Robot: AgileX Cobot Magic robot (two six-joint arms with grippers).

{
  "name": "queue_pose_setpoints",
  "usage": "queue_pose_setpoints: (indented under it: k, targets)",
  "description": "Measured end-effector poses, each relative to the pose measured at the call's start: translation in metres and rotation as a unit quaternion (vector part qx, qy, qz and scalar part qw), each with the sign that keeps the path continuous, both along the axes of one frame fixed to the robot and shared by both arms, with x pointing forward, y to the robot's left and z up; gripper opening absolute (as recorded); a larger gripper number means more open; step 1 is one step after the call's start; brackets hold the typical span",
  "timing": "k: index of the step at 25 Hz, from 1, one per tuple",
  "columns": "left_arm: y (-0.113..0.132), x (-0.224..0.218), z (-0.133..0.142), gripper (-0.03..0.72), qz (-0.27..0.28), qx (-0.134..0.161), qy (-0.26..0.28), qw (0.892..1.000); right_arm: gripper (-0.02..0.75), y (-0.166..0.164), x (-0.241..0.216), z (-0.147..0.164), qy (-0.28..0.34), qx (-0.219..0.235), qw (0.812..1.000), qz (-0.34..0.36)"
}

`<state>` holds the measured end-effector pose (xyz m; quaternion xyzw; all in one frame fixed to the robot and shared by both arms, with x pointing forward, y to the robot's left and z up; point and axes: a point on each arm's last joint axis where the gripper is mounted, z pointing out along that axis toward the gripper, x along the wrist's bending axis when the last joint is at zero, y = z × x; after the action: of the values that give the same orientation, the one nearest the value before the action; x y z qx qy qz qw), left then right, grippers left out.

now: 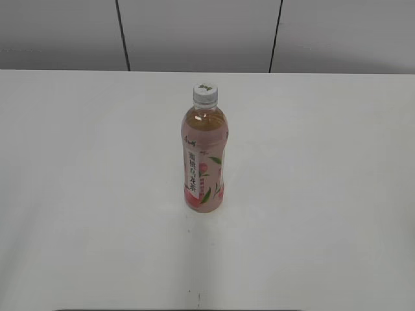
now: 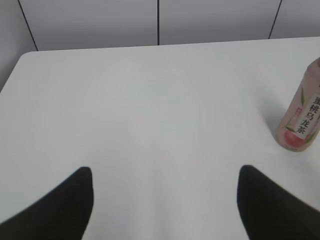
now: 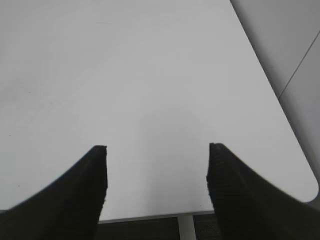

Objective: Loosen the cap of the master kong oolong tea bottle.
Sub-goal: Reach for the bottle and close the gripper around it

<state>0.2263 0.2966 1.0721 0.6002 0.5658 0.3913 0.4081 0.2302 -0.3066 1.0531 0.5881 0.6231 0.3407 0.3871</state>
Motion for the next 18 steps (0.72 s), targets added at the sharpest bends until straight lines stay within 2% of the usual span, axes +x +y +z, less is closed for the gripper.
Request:
queue_pose_setpoints:
  k: [18]
  targets:
    - [0.0, 0.0, 0.0, 0.531, 0.0, 0.0, 0.0, 1.0, 0.477, -0.0001, 0.0, 0.0, 0.0, 0.0, 1.0, 0.0]
